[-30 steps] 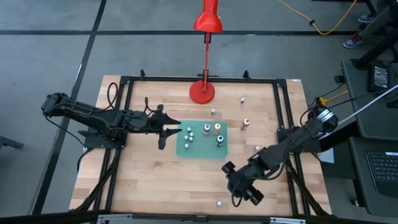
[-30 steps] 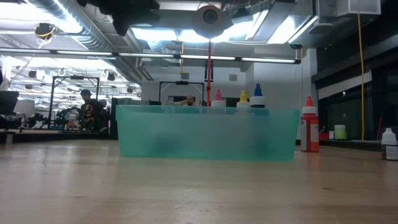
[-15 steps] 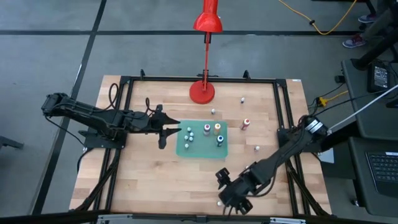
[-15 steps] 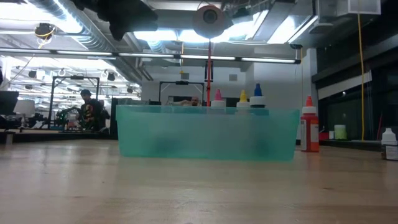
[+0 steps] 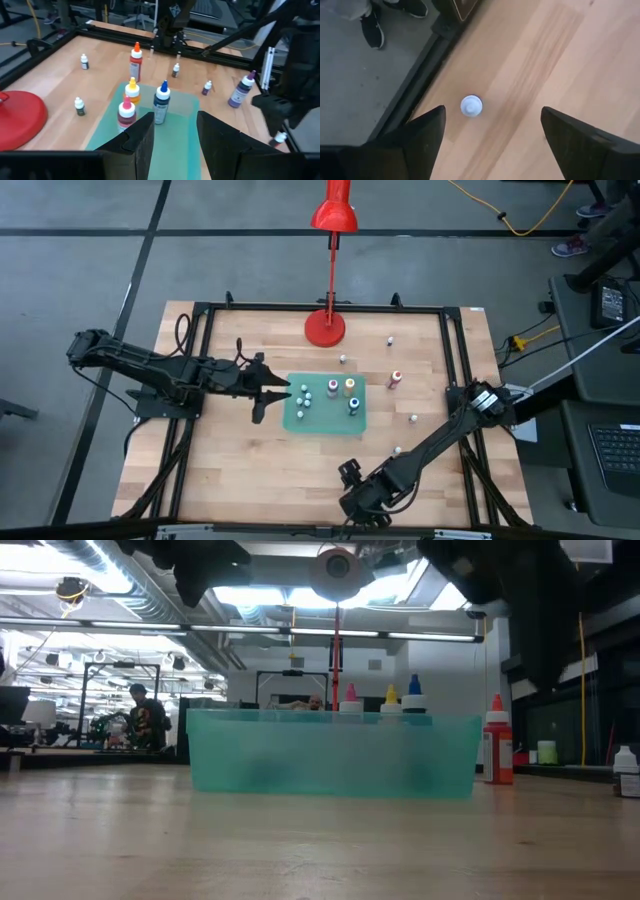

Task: Pick & Place food coloring
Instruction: Put the small orange food coloring bottle into the green bin

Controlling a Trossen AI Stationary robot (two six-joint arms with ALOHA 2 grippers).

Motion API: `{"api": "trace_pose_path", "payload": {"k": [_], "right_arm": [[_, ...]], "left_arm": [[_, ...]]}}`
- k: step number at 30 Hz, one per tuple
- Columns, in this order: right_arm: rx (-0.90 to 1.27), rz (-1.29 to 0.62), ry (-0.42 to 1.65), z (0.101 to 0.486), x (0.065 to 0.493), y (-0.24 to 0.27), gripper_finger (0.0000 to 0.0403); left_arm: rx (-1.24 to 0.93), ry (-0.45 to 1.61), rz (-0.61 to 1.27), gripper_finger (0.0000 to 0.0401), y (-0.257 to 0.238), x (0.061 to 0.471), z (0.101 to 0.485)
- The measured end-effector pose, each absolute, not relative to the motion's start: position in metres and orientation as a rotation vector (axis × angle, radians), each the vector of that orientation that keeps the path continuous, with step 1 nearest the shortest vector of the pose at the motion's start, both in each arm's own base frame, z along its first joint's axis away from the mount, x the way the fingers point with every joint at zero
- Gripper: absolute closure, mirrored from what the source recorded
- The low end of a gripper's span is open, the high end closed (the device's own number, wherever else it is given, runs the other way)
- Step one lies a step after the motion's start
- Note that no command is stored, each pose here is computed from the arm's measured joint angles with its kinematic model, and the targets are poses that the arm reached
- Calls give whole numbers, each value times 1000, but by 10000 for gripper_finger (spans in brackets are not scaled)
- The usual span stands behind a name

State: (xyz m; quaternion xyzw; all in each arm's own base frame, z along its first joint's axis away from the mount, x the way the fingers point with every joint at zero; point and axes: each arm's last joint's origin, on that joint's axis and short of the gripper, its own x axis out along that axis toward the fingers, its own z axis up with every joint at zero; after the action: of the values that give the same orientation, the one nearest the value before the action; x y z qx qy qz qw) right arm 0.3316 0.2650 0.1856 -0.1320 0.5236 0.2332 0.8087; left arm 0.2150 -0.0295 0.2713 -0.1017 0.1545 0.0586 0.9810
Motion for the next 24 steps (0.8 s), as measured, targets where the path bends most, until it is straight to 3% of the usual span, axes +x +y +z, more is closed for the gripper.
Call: {"api": "trace_pose_path", "payload": {"k": [24], "right_arm": [[-104,483,1155,170,339,271,165]], "left_arm": [[-219,325,34,251,-32,215,271]]}}
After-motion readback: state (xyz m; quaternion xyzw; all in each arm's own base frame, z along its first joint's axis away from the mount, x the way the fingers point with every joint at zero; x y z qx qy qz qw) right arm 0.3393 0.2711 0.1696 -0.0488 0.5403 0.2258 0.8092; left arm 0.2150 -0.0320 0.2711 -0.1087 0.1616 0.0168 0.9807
